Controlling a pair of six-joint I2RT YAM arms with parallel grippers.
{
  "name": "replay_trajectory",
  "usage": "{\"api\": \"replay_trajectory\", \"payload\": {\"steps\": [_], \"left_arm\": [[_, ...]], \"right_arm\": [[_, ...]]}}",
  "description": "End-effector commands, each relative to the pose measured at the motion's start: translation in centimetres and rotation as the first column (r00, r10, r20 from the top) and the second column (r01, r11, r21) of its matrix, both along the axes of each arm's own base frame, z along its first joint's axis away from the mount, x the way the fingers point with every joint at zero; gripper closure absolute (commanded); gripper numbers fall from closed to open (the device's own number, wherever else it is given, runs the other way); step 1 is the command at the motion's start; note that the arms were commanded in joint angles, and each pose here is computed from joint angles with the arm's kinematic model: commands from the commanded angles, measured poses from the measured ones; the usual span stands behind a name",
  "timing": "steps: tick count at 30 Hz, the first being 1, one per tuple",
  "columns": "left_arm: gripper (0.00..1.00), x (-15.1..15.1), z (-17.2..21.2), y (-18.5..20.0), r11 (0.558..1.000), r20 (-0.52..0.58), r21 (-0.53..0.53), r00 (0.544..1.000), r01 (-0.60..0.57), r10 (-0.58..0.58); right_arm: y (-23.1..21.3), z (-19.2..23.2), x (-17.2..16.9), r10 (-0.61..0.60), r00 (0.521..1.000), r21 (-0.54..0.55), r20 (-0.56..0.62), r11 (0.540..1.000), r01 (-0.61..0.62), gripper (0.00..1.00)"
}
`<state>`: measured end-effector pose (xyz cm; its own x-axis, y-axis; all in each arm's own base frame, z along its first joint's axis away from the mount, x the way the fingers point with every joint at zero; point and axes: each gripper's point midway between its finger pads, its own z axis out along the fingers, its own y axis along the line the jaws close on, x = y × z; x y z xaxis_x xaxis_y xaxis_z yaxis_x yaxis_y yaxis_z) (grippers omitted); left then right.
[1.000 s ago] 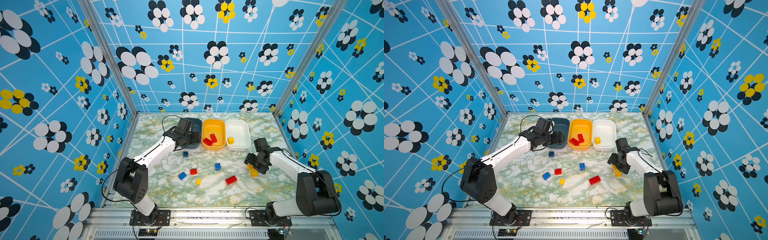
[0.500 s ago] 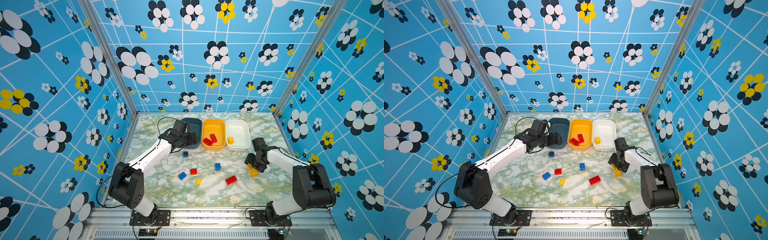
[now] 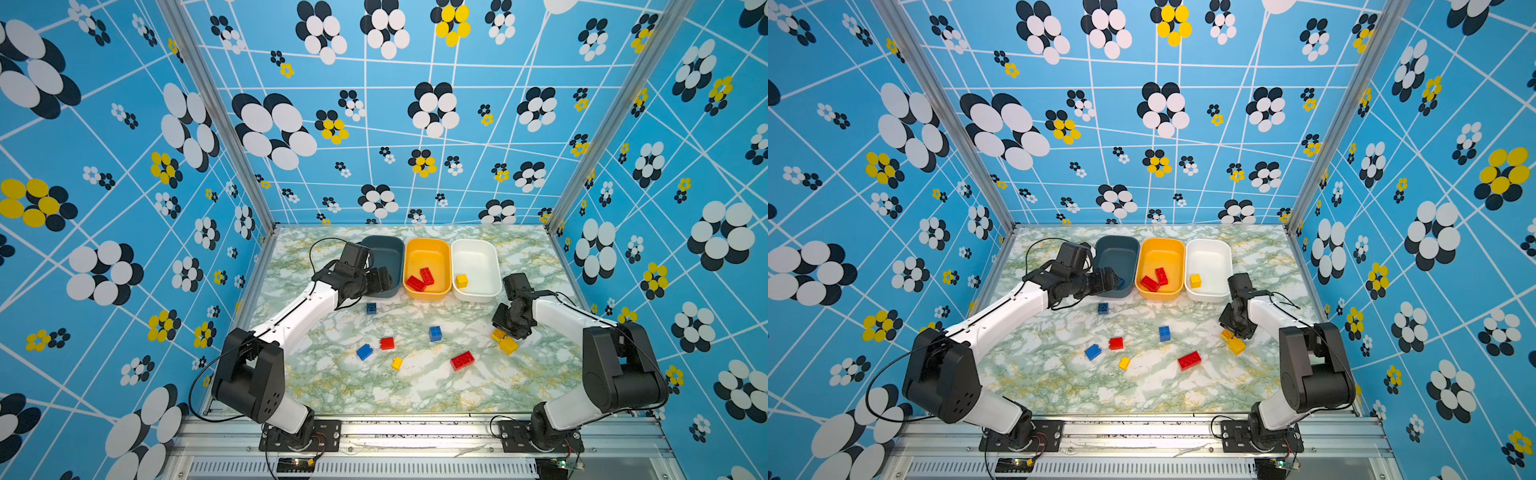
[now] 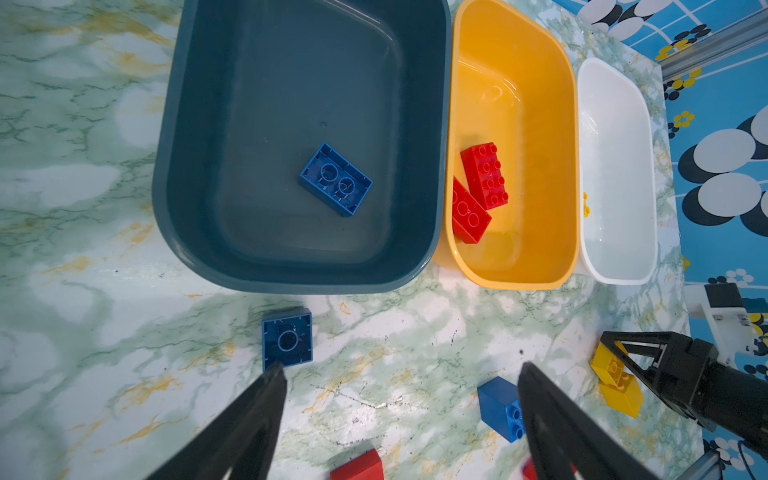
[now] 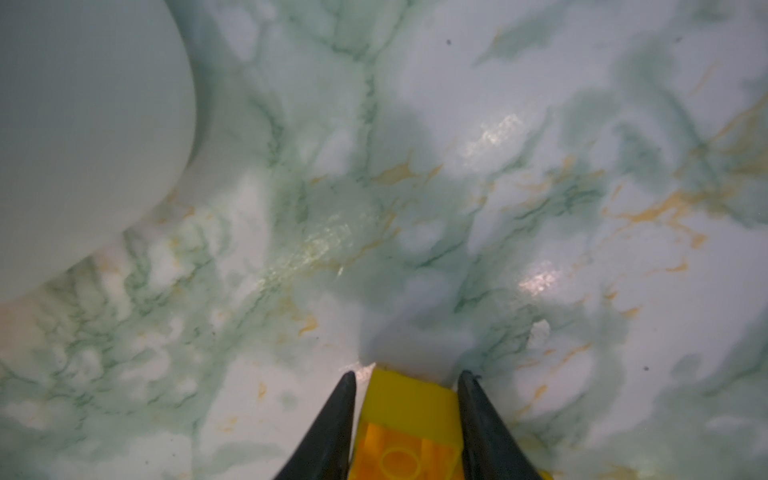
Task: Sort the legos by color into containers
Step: 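Carry the yellow brick with the right gripper and drop it into the white bin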
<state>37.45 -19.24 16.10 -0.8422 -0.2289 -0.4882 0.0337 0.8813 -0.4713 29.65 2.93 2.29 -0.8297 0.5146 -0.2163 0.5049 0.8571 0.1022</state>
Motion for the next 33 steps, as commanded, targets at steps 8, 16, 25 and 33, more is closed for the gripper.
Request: {"api": "replay_trajectory", "payload": {"steps": [8,16,25,33], "left_arm": [[0.12,-0.3,0.3,0.8,1.0,0.004,-0.013,1.0,0.009,-0.009],[0.11,-0.3,-0.2,1.5,1.0,-0.011,-0.013,1.0,0.003,-0.003],[0.11,-0.1,-0.5,1.9,1.0,-0.019,-0.012,1.0,-0.014,0.013],[0.12,-0.4,-1.0,2.0,0.999,-0.036,-0.02,0.999,-0.026,0.025]], "right_arm": [[0.1,2.1,0.4,0.002,0.997,-0.035,0.071,0.999,0.001,0.7],[1.1,4.8,0.5,0.018,0.992,-0.028,0.124,1.0,-0.014,0.72],[2.0,10.3,2.9,0.041,0.971,-0.015,0.237,0.999,-0.039,0.71],[3.5,12.8,9.0,0.079,0.946,-0.012,0.315,0.997,-0.079,0.71]]}}
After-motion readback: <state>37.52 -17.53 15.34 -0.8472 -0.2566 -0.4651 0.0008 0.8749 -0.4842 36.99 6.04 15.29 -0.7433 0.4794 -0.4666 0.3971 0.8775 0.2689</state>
